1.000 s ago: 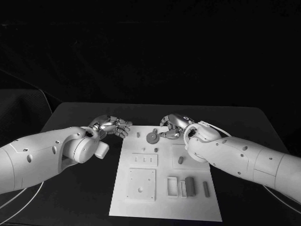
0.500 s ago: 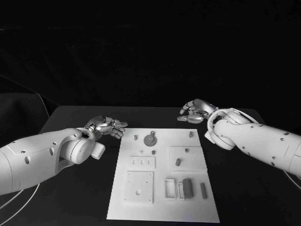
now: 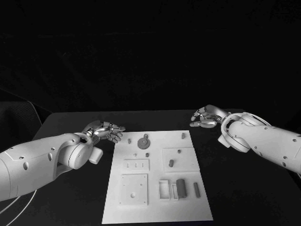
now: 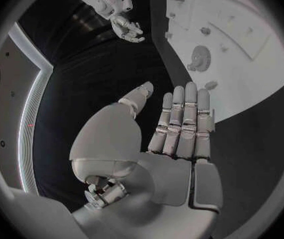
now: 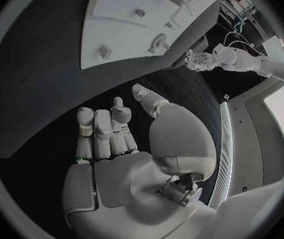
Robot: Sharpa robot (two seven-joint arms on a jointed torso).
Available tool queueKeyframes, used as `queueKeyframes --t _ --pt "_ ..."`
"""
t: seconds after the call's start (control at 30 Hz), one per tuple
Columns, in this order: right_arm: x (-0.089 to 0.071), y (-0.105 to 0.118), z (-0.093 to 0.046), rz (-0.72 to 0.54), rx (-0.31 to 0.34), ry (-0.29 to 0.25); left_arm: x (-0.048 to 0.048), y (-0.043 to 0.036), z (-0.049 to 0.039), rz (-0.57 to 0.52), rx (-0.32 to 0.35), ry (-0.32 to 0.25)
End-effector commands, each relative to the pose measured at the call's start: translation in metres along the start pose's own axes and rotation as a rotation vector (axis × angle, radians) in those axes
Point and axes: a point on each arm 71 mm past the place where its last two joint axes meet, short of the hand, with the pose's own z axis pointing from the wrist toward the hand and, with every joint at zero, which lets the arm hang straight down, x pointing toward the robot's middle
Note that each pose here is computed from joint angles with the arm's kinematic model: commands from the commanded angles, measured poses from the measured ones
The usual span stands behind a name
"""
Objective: Assemble the parts on the task board
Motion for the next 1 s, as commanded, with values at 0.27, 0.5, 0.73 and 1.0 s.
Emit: queueKeyframes --t 0.27,0.5,0.73,1.0 --pt "0.016 -0.036 -0.001 -0.064 -0.128 -0.01 0.0077 0.0034 0.0013 -0.002 0.013 0.031" --pt "0.042 -0.054 0.001 -0.086 -0.097 0.008 0.012 0.0053 0.0027 -0.004 0.012 0.042" --pt "0.055 -0.051 0.003 -0.077 -0.105 0.015 0.0132 0.0052 0.0022 -0.004 0.012 0.045" --pt "0.058 -0.049 0.008 -0.06 -0.093 0.019 0.015 0.0045 0.0018 -0.003 0.014 0.047"
